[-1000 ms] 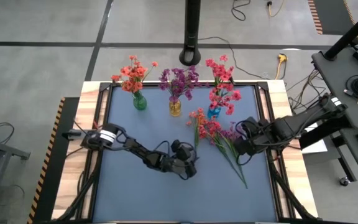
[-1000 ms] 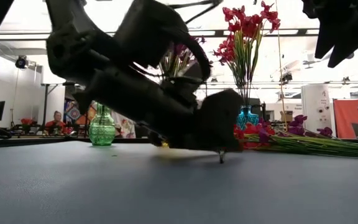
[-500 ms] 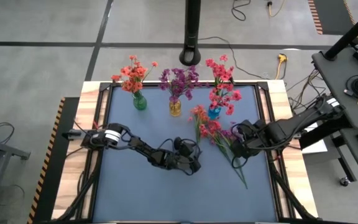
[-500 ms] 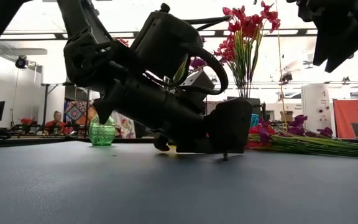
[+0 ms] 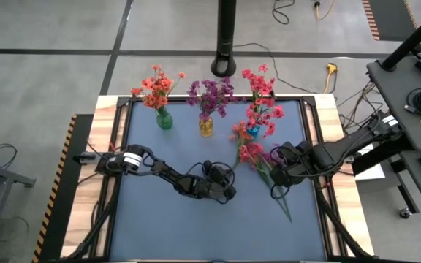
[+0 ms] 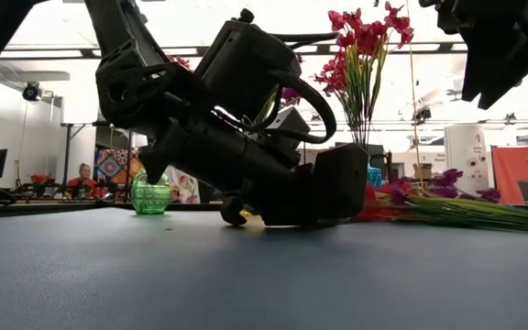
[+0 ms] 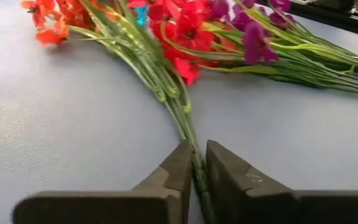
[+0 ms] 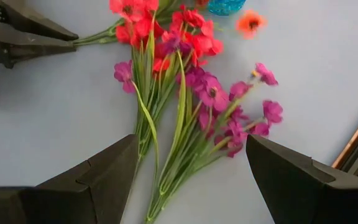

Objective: Sort flowers into vase by color
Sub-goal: Put the orange flowers into the green vase

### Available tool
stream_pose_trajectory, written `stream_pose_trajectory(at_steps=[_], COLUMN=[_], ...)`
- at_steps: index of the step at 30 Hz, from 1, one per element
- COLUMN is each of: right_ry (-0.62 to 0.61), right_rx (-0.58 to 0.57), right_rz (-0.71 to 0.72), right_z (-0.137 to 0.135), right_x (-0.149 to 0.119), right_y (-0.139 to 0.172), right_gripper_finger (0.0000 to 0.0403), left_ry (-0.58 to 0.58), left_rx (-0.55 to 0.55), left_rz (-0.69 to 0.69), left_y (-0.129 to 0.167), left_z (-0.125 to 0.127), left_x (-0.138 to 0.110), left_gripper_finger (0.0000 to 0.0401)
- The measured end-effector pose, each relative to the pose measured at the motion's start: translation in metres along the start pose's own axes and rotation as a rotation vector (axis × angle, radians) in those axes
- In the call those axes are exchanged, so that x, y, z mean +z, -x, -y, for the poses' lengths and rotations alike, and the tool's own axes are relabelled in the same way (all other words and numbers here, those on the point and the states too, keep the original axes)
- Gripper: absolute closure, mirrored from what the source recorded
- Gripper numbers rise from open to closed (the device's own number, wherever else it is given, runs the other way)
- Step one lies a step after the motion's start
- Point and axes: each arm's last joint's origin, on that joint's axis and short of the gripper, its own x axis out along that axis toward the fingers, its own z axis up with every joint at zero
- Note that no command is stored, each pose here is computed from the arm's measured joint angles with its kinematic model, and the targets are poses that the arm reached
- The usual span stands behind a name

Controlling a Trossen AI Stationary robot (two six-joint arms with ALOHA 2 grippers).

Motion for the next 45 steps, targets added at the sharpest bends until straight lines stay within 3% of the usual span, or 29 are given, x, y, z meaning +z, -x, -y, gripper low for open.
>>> stream_pose_trajectory(at_steps=[5,18,34,45], right_ry=[0.009,0.017,0.045,0.067], right_rx=[-0.003,0.013,0.016,0.026], right_rz=[0.014,0.024,0.054,0.06], right_z=[0.0,-0.002,-0.003,-0.004], right_x=[0.0,0.001,0.002,0.002], right_y=[0.0,0.0,0.0,0.0], right_gripper_finger=[0.011,0.011,0.011,0.011], left_ry=[0.001,-0.1,-0.209,-0.23], left_rx=[0.006,0.116,0.192,0.089], left_rz=[0.002,-0.058,-0.163,-0.163], left_y=[0.002,0.028,0.094,0.142], left_z=[0.001,0.0,-0.011,-0.012], left_x=[-0.001,0.011,0.061,0.106], left_gripper_finger=[0.0396,0.04,0.0401,0.0401])
